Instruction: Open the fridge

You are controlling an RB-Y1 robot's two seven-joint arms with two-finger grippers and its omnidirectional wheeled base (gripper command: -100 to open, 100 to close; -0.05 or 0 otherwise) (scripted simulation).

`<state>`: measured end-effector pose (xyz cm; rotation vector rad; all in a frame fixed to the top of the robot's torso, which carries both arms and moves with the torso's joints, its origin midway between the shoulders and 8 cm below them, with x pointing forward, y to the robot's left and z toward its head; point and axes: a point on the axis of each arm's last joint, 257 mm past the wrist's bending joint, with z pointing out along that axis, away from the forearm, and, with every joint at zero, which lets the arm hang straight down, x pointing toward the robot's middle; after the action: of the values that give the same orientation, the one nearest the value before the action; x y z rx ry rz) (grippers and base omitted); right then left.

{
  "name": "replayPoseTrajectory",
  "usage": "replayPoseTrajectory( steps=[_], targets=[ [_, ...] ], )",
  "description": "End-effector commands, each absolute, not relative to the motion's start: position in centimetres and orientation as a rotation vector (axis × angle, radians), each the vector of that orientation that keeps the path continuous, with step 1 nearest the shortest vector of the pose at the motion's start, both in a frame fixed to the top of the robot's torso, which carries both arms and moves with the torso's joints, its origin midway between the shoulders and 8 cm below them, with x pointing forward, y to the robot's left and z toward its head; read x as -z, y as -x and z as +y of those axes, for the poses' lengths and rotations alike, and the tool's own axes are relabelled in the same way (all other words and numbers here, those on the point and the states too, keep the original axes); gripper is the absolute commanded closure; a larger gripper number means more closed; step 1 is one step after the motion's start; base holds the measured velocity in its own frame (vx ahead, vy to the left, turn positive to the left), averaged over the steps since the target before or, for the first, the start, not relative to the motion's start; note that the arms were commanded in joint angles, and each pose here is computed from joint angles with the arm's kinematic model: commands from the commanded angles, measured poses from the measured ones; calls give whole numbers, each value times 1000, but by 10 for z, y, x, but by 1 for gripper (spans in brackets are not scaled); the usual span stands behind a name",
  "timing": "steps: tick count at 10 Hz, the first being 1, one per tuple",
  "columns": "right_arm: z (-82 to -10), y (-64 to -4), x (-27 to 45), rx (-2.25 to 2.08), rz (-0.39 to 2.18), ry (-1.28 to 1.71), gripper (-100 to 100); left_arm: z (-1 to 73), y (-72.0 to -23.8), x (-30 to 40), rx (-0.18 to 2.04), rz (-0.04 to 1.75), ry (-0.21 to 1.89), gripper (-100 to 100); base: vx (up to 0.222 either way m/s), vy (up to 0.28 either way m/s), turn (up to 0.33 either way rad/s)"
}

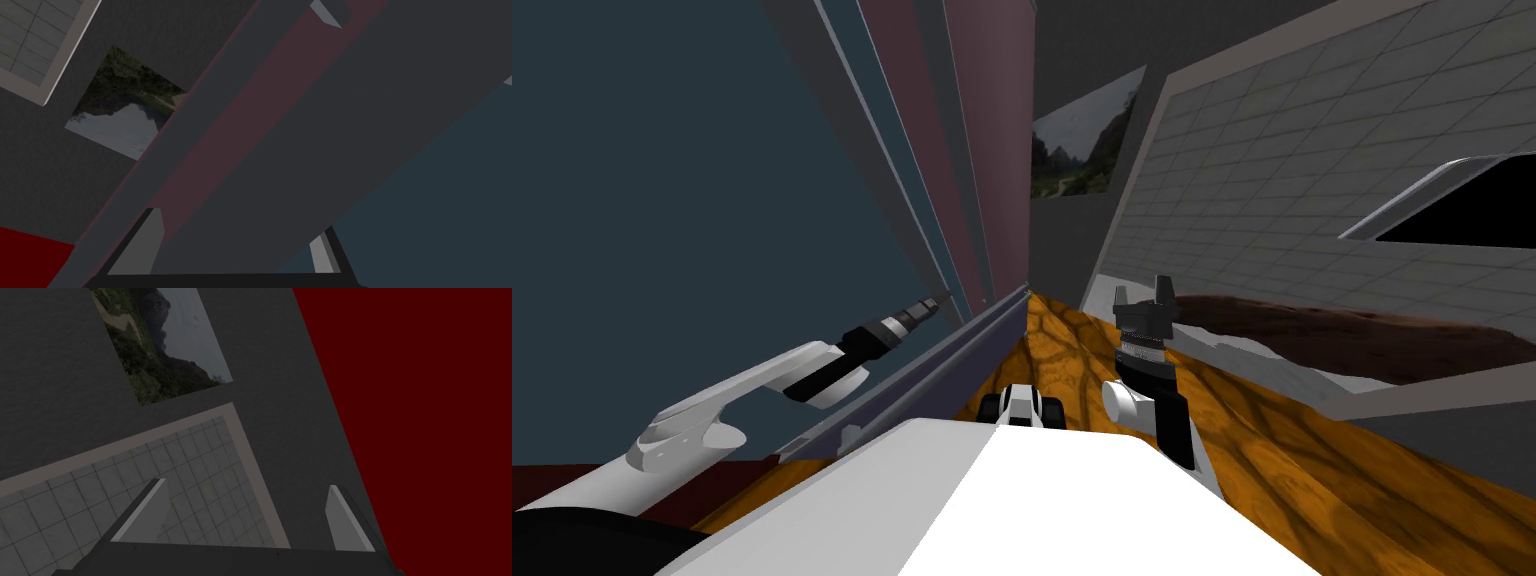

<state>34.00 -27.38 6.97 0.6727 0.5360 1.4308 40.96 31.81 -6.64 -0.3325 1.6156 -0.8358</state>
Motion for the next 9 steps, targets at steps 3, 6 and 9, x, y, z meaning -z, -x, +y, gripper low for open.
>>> replayPoseTrajectory(
  steps=[3, 6, 9],
  targets=[
    [-274, -340, -70, -1431, 536, -673, 0, 251, -380, 59, 952, 1665, 182, 100, -116, 57, -35],
    [-274, -340, -70, -1431, 536, -673, 0, 214, -357, 55, 1026, 1691, 95, 100, -129, 36, -14],
    [-274, -340, -70, -1431, 536, -673, 0, 190, -341, 51, 1077, 1706, 39, 100, -78, 24, -8]
  ],
)
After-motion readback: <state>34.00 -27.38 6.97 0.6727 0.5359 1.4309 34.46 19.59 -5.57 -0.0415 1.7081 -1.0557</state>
